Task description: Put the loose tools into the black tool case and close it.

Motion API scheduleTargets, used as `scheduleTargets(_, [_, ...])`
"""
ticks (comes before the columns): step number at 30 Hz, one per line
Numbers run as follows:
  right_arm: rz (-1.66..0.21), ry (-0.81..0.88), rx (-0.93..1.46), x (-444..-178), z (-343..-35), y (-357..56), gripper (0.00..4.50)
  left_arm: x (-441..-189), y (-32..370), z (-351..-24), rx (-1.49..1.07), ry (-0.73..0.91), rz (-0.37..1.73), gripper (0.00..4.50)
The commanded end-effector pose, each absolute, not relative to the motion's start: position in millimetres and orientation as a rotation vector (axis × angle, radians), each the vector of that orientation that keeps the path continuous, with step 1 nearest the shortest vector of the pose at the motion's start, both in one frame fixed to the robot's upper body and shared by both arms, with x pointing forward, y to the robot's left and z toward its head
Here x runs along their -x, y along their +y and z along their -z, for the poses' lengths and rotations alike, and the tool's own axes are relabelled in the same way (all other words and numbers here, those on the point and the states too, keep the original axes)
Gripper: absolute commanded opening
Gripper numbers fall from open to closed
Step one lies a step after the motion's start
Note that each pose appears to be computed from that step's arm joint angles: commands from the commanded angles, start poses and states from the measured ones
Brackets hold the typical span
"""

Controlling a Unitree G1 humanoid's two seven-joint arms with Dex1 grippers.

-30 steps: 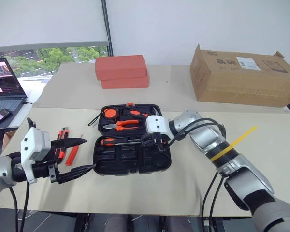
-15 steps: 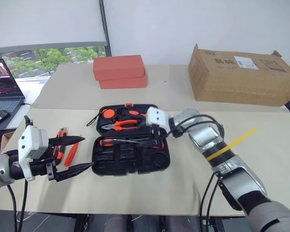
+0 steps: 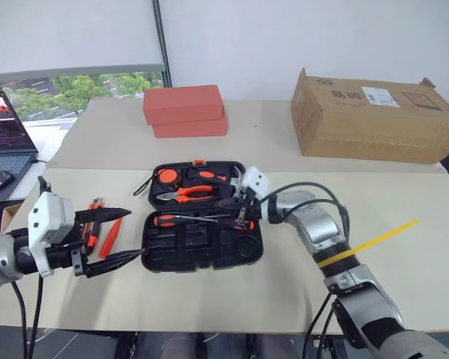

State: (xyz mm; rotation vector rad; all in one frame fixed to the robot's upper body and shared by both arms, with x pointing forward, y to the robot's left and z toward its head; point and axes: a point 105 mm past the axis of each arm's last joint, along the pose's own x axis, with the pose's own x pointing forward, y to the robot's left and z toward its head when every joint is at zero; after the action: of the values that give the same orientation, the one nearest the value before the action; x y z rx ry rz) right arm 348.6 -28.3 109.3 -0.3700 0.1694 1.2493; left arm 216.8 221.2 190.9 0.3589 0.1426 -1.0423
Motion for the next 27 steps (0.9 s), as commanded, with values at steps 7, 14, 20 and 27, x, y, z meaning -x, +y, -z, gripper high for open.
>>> scheduleTargets(7, [-1.318,0.078,0.427,-335,-116,-17,0.05,-217,222,-196,-0.4,0.127,1.053,4.5])
scheduleTargets(14, [-1.293,-0.081,0.242,-338,-156,-17,0.05,-218,223,-194,-0.402,0.132,1.047,4.5])
scheduleTargets(20, [-1.37,-0.053,0.223,-324,-148,-22,0.05,-217,222,-192,-0.395,0.133,1.052,4.5])
scheduleTargets(27, [-1.329,0.209,0.524,-328,-86,-38,0.05,-218,223,-191,-0.395,0.133,1.05,4.5])
